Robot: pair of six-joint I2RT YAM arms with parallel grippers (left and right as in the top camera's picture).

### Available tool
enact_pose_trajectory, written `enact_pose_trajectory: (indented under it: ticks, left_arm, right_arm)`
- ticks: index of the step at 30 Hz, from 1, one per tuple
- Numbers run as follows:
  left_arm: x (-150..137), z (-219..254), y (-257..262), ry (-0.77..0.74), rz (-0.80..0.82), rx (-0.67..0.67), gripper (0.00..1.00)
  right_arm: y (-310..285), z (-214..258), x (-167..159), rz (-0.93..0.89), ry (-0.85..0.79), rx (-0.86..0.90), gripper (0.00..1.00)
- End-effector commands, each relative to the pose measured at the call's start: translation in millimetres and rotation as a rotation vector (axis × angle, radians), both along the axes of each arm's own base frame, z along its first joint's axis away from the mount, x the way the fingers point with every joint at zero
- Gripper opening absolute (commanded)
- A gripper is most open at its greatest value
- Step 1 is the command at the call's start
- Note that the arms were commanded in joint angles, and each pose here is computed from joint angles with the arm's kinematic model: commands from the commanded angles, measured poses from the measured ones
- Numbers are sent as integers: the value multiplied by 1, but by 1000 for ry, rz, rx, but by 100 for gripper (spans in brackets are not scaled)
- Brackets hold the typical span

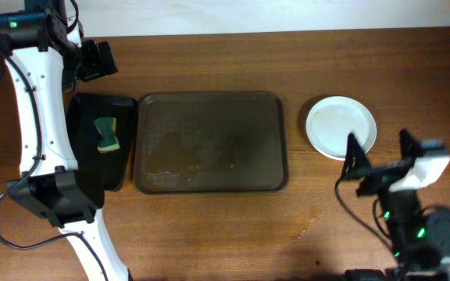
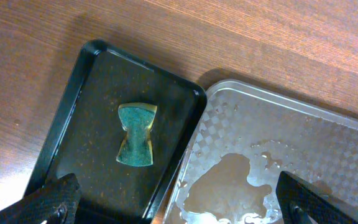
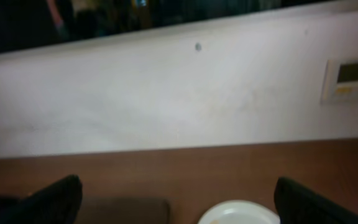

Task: Clean dirty plates on tray and stack at the side

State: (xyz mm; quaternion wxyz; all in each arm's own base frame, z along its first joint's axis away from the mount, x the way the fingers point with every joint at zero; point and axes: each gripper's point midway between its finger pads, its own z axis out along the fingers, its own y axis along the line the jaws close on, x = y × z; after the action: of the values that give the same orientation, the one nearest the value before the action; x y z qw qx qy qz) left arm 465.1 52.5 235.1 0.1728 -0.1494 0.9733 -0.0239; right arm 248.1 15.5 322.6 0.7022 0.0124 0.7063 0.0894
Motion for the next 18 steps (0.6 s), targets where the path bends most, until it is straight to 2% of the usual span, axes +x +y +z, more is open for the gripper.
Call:
enact_pose_trajectory:
  ticks: [1,5,10,18]
  left_arm:
    - [-1,4,1,-11,11,-8,99]
    - [-1,4,1,-11,11,-8,99]
    - [-1,4,1,-11,11,-8,99]
    - [-1,4,1,-11,11,-8,99]
  right_arm:
    - [6,-53,-7,40,-28,-15,98]
    - [6,-89,-8,39,-86,-20,98]
    - [3,-105,-8,22,-90,-20,98]
    - [1,-158,-3,11,44,-10,98]
